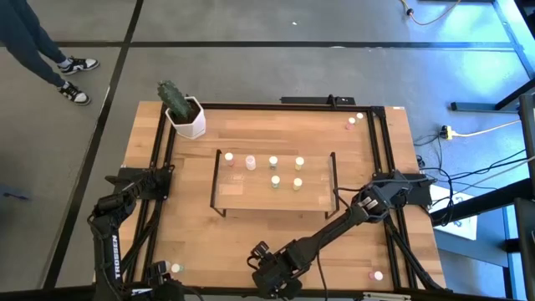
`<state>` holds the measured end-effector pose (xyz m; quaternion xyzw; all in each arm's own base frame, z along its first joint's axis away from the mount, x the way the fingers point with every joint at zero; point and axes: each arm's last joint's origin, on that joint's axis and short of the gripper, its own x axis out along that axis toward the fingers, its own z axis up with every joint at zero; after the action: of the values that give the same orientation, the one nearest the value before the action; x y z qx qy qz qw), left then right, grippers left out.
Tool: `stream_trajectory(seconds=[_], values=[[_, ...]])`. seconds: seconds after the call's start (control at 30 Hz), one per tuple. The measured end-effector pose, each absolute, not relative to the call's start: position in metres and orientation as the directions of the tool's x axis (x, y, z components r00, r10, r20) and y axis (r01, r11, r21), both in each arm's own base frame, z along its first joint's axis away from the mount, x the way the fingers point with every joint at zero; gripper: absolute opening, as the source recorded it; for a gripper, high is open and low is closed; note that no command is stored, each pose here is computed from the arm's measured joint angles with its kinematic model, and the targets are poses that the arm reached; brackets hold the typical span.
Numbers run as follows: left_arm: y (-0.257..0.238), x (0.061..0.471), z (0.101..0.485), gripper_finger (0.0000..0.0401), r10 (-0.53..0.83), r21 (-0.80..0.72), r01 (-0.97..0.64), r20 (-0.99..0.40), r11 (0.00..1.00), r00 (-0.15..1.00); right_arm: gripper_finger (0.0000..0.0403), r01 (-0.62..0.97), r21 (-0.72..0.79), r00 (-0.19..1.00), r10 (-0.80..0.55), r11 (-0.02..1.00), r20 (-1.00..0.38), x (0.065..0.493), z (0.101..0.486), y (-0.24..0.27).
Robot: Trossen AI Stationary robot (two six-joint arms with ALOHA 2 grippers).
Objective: Pick and place medicine bottles onto shelf by color
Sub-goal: Put the right white pill bottle on the shelf aligned with the other white pill bottle
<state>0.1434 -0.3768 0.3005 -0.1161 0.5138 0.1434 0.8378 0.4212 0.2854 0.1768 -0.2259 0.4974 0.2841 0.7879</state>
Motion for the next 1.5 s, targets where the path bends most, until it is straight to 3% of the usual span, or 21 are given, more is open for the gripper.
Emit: stream_trajectory(seconds=[0.33, 0.73, 0.9, 1.5], values=[[-0.377, 0.143, 0.300, 0.0212, 0.121, -0.047, -0.360, -0.894, 0.932, 0.431, 0.0144, -0.595, -0.030, 0.356, 0.230, 0.803, -0.906, 0.422, 0.181, 0.285], [-0.377, 0.144, 0.301, 0.0212, 0.128, -0.048, -0.359, -0.884, 0.932, 0.449, 0.0145, -0.378, -0.018, 0.530, 0.200, 0.926, -0.824, 0.440, 0.255, 0.265], [-0.377, 0.144, 0.301, 0.0212, 0.131, -0.048, -0.359, -0.878, 0.932, 0.460, 0.0148, -0.256, 0.032, 0.528, 0.167, 0.966, -0.833, 0.441, 0.272, 0.242], [-0.376, 0.146, 0.302, 0.0212, 0.146, -0.049, -0.360, -0.856, 0.932, 0.495, 0.0149, -0.100, 0.078, 0.585, 0.122, 0.992, -0.801, 0.446, 0.314, 0.182]])
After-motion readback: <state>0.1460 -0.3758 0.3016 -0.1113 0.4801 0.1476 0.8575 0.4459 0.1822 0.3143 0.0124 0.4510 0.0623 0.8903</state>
